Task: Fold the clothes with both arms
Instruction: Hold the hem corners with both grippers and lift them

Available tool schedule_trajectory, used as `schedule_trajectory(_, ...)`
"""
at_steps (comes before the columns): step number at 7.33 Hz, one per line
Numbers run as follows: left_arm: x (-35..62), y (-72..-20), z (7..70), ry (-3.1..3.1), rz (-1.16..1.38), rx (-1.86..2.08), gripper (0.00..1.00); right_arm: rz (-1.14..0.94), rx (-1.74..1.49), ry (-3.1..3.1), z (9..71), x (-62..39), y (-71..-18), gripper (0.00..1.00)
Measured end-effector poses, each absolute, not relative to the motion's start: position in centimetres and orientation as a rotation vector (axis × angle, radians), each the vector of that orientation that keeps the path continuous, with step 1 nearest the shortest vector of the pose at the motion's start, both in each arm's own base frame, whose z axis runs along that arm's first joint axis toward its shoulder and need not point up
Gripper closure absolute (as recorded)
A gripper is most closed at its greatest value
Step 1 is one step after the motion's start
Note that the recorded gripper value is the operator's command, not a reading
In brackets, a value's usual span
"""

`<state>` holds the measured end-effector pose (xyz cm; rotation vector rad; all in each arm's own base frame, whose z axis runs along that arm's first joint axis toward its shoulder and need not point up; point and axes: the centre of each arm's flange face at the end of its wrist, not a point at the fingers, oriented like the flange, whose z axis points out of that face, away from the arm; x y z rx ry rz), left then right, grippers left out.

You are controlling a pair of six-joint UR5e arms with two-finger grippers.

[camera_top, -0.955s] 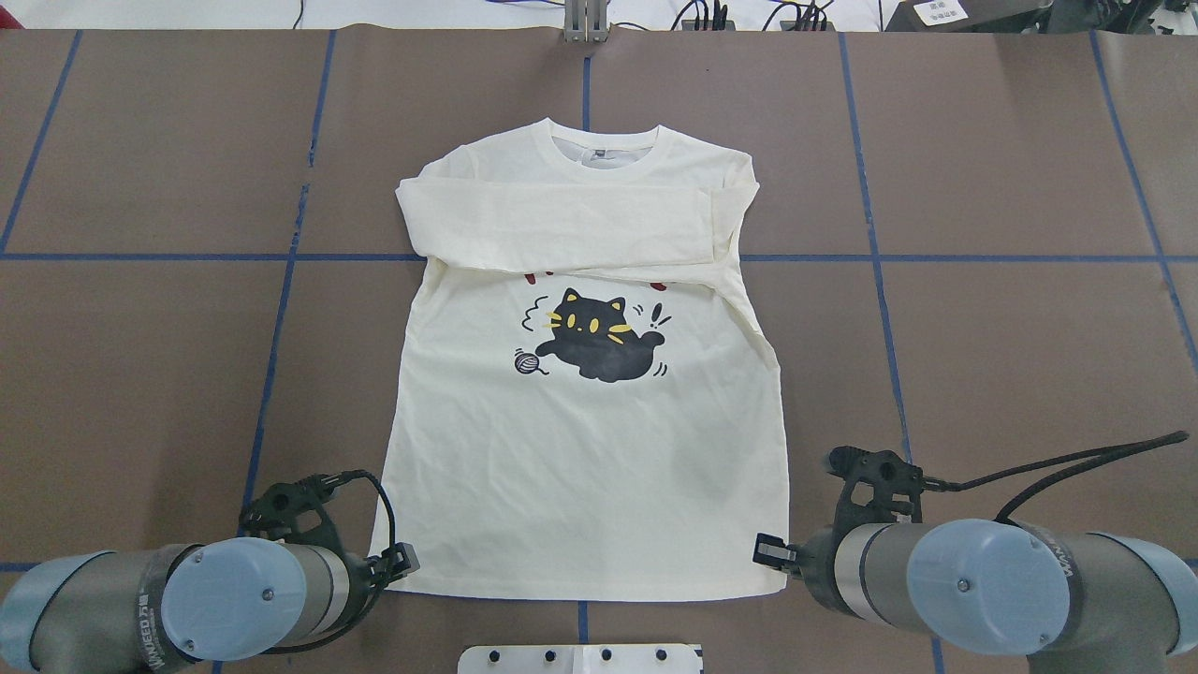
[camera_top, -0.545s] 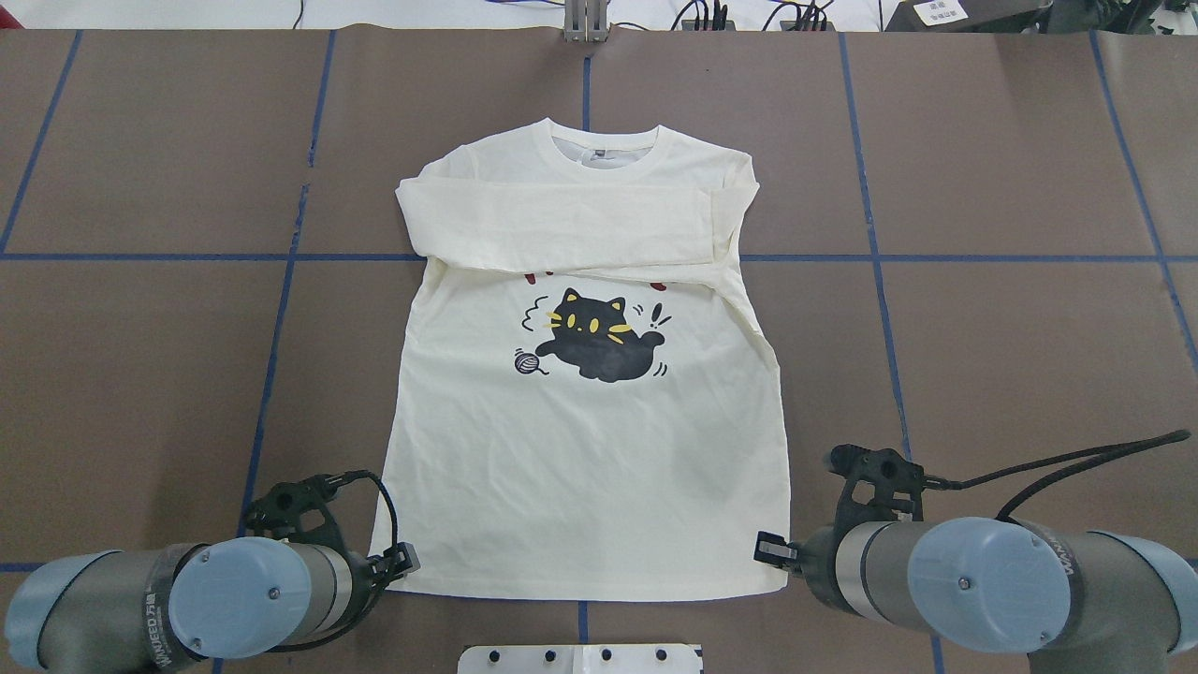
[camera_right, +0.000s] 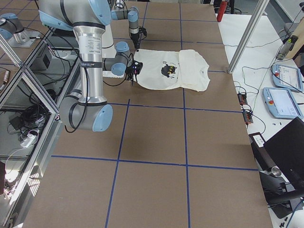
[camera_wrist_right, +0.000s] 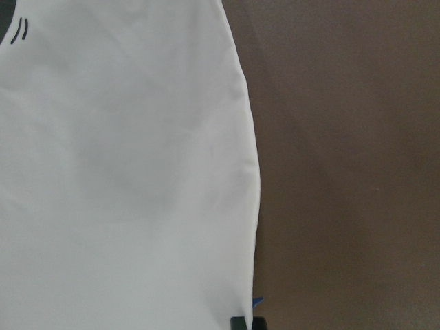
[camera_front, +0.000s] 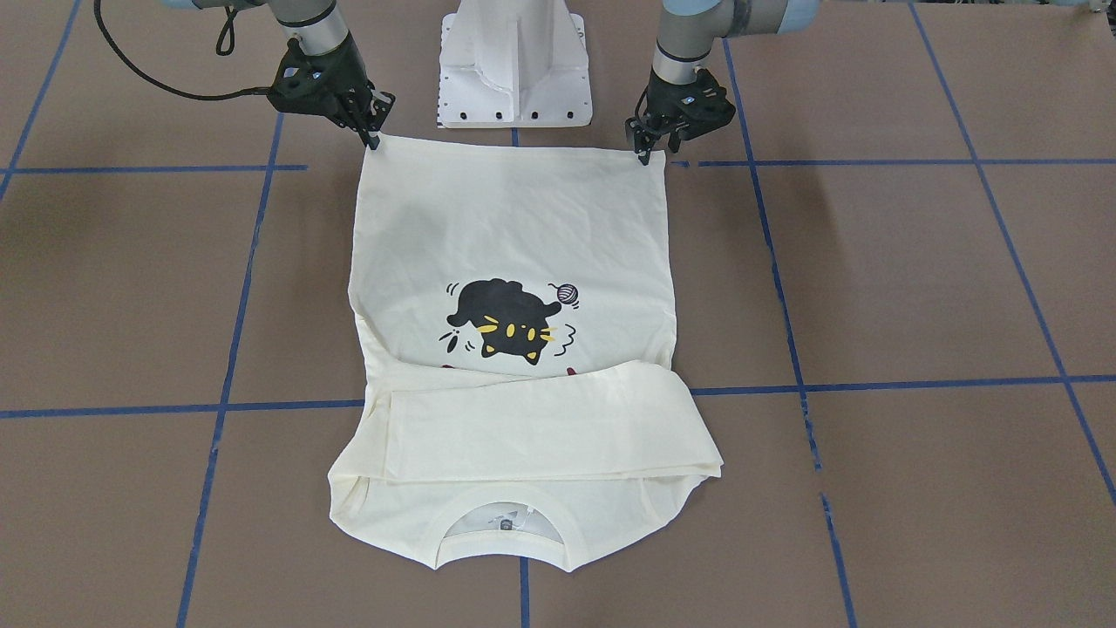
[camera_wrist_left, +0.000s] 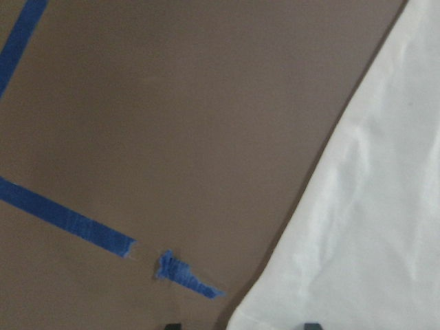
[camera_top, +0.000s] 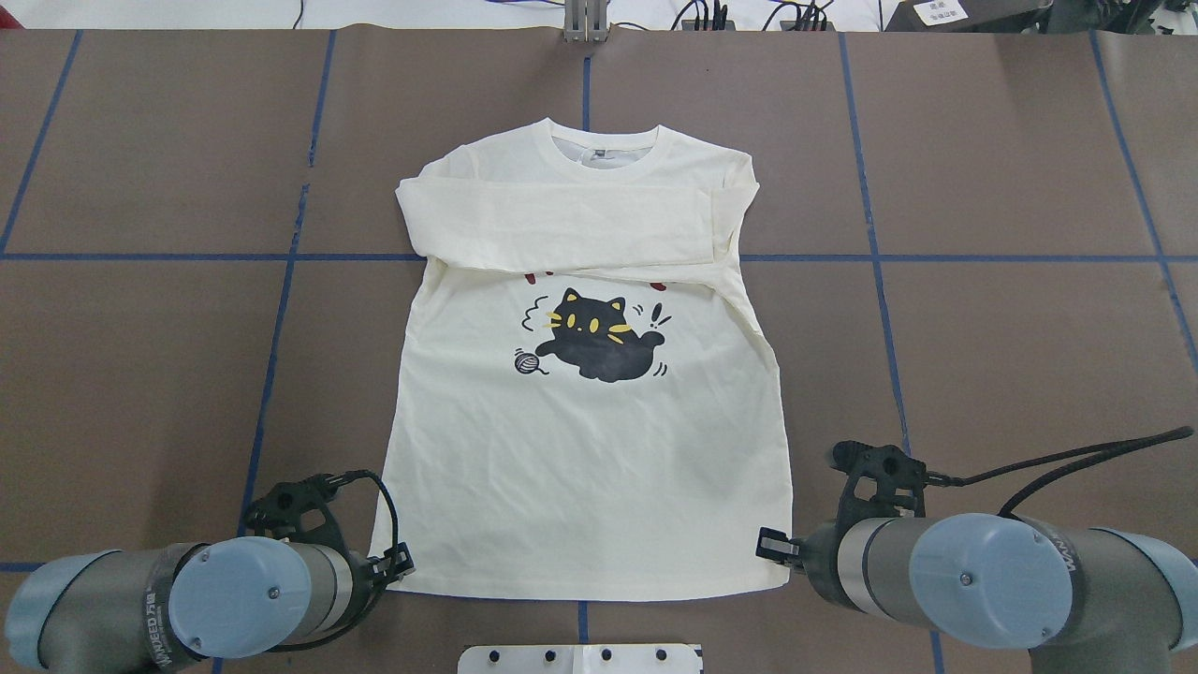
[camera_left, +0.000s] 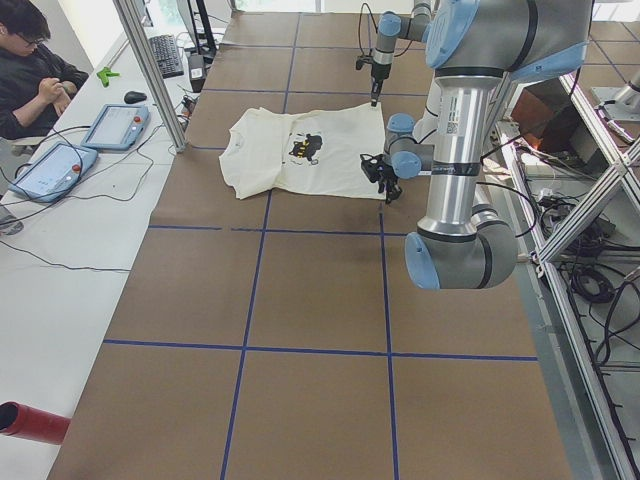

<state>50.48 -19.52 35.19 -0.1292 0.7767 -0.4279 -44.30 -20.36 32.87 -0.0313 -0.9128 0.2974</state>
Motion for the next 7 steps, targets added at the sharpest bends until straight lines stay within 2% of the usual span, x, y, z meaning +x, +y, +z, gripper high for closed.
schedule_trajectory(2,50.5,-19.5,35.2,0.777,-0.428,-0.129,0.82,0.301,-0.030,-0.912,32.9,-44.2,-20.5,1.00)
schedule_trajectory(3,50.5,-19.5,35.2,0.778,-0.427,-0.130,0.86,0.302,-0.029,-0.913,32.9,-44.2,-20.6,1.00)
schedule_trajectory(5,50.6,-19.5,34.9,0.782,-0.428,-0.130,1.00,0.303,-0.029,-0.911,33.0,-44.1,-20.7,1.00)
schedule_trajectory(7,50.7,-19.7,33.3,0.812,-0.427,-0.137,1.00,0.303,-0.029,-0.909,33.1,-44.1,-20.8,1.00)
